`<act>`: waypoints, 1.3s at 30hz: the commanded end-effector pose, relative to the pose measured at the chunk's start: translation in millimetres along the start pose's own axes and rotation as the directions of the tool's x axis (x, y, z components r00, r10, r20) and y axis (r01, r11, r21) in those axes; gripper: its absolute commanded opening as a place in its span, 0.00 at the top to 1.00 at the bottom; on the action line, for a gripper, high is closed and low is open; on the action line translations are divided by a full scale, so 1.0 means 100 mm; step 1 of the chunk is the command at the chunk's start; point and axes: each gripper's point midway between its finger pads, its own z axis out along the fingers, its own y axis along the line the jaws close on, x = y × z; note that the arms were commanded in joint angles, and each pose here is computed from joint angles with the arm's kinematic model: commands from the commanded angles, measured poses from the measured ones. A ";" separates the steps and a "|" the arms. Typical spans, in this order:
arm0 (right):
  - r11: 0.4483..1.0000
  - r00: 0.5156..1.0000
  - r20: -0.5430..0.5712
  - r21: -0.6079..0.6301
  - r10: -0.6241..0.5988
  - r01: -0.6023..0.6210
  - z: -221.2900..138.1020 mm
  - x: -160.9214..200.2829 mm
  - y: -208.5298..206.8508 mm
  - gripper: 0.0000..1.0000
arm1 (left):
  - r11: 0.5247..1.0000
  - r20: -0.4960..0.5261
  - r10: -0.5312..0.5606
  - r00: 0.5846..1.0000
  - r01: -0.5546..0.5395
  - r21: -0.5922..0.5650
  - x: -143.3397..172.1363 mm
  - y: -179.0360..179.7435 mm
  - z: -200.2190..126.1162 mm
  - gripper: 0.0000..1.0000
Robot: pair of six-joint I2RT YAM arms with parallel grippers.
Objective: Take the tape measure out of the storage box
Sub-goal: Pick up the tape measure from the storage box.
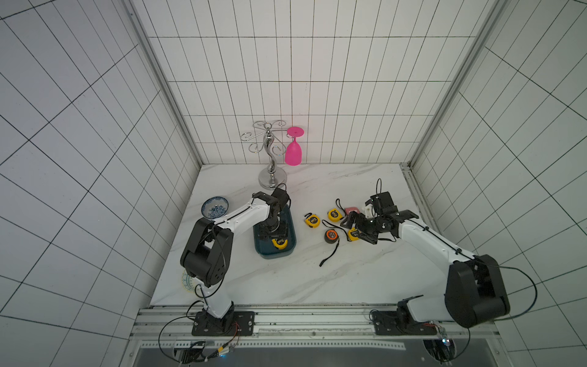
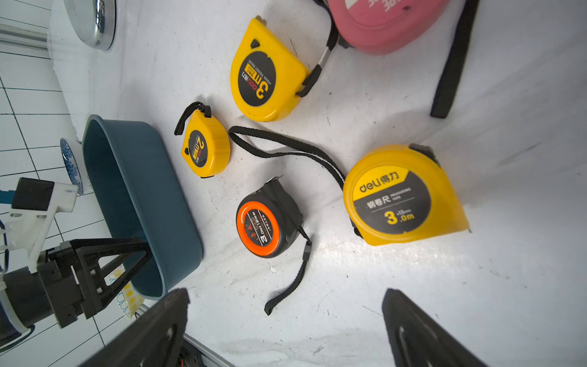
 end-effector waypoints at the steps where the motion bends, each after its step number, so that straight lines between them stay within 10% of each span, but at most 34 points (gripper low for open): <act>1: 1.000 0.999 0.028 -0.019 -0.017 0.018 -0.11 -0.07 0.08 0.01 | 1.000 0.004 0.001 1.000 -0.001 0.031 0.02 -0.05 0.03 0.26; 21: 0.999 0.999 0.029 -0.026 -0.028 0.029 -0.07 -0.10 0.08 0.01 | 0.891 0.036 -0.441 0.897 0.432 0.141 -0.10 -0.09 0.13 0.19; 39: 0.999 1.000 0.011 -0.027 -0.023 0.024 0.02 -0.10 0.03 0.01 | 0.886 0.027 -0.459 0.888 0.455 0.093 -0.18 -0.03 0.42 0.28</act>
